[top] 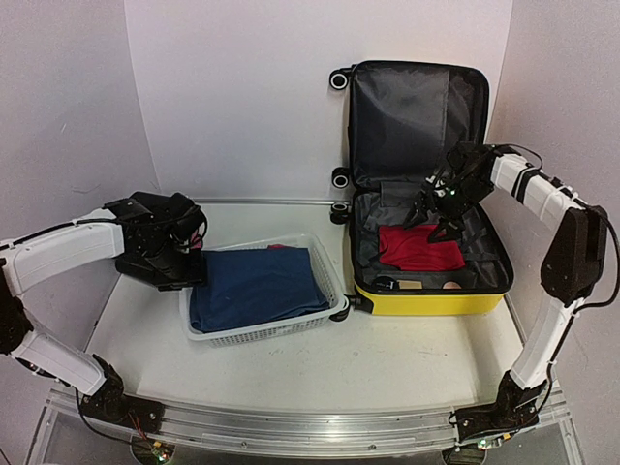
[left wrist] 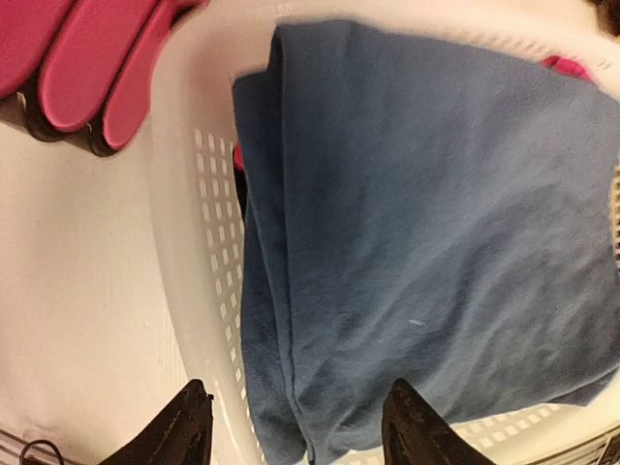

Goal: Open, take out, and arrange the luggage

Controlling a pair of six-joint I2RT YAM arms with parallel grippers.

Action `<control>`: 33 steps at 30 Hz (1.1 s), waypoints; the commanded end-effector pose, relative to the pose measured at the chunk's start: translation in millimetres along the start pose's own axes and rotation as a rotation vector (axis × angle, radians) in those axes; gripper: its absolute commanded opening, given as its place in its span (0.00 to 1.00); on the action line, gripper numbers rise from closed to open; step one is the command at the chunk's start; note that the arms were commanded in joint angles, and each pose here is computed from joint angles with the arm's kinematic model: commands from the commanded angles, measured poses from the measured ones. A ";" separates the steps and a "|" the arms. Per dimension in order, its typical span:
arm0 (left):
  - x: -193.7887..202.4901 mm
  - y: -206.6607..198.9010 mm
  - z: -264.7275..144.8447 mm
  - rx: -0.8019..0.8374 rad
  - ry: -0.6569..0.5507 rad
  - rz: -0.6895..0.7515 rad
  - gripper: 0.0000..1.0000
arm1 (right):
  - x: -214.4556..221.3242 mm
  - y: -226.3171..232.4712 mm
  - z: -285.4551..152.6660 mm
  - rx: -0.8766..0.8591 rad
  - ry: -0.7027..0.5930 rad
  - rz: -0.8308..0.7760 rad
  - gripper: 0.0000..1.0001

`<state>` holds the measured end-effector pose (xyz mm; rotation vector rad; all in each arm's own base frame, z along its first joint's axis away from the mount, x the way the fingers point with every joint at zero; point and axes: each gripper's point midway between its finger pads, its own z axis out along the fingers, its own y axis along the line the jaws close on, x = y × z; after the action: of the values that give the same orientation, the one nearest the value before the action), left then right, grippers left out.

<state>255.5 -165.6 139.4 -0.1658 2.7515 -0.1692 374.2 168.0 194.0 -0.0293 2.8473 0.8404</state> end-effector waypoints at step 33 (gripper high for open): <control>-116.6 -125.8 -81.6 0.310 -0.231 0.414 0.74 | -72.3 -73.7 129.4 0.617 0.085 -0.399 0.37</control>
<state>342.9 -262.0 253.0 0.4176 2.4715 -0.3841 454.6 171.5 59.2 -0.4604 2.9488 -0.0788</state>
